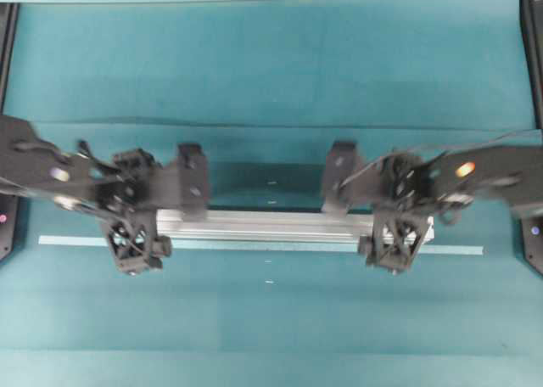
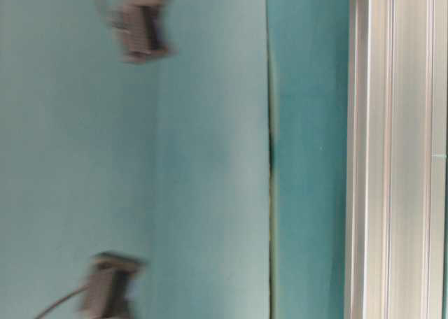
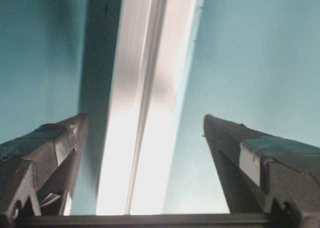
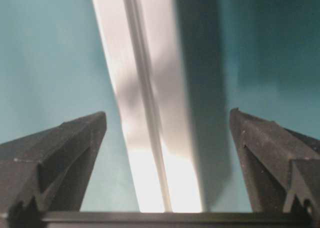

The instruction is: Lift the metal rail with both hands and move it towards you.

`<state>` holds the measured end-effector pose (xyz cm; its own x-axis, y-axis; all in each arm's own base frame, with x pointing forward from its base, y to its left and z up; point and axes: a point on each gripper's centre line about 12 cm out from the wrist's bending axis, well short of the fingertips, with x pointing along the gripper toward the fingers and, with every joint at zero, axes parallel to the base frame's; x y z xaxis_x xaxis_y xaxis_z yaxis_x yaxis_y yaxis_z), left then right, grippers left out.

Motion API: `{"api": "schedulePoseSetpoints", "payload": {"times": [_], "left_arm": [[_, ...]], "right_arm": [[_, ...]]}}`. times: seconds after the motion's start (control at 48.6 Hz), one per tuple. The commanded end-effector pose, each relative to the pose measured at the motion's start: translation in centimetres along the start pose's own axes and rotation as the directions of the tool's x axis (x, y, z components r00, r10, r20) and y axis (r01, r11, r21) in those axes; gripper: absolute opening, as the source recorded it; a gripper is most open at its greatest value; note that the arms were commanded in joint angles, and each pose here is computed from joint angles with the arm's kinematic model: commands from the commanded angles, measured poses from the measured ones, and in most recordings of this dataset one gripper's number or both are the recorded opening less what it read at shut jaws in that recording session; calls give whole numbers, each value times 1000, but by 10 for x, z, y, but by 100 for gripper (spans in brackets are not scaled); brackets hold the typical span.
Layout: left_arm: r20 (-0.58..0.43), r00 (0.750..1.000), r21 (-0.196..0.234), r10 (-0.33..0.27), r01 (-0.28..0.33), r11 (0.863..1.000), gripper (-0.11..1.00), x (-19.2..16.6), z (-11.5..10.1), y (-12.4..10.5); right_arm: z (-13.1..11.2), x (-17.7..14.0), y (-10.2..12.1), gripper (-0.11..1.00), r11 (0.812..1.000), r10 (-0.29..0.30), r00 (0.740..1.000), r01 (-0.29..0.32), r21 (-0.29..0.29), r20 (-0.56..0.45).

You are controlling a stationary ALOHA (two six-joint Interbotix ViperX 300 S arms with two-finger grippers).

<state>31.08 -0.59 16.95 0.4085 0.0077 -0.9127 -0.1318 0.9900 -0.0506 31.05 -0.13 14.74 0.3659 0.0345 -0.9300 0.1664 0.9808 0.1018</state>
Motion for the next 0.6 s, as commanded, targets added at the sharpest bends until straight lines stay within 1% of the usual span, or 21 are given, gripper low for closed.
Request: {"api": "schedulePoseSetpoints", "payload": {"times": [0.0, 0.062, 0.206, 0.288, 0.37, 0.473, 0.576], "left_arm": [[91, 996, 5, -14, 14, 1000, 92, -25, 11, -1], [133, 991, 19, -21, 19, 1000, 92, -38, 12, -1], [225, 974, 70, -36, 21, 997, 92, -69, 11, -1], [263, 964, 97, -43, 18, 995, 92, -82, 7, 0], [311, 949, 107, -51, 18, 994, 92, -94, 4, 1], [394, 917, 115, -66, 22, 993, 92, -110, 2, 2], [478, 875, 119, -81, 27, 993, 92, -123, -1, 2]], "right_arm": [[8, -19, -1, 100, 1000, 4, 998, -4, -4, 68], [11, -33, -4, 100, 1000, 6, 994, -6, 4, 111], [10, -65, -10, 100, 1000, 7, 978, -11, 16, 210], [10, -84, -11, 100, 1000, 11, 961, -16, 15, 275], [7, -98, -12, 100, 1000, 11, 944, -14, 6, 330], [-3, -110, -14, 100, 1000, 11, 915, -5, -15, 404], [-11, -123, -15, 100, 1000, 21, 878, -10, -25, 478]]}}
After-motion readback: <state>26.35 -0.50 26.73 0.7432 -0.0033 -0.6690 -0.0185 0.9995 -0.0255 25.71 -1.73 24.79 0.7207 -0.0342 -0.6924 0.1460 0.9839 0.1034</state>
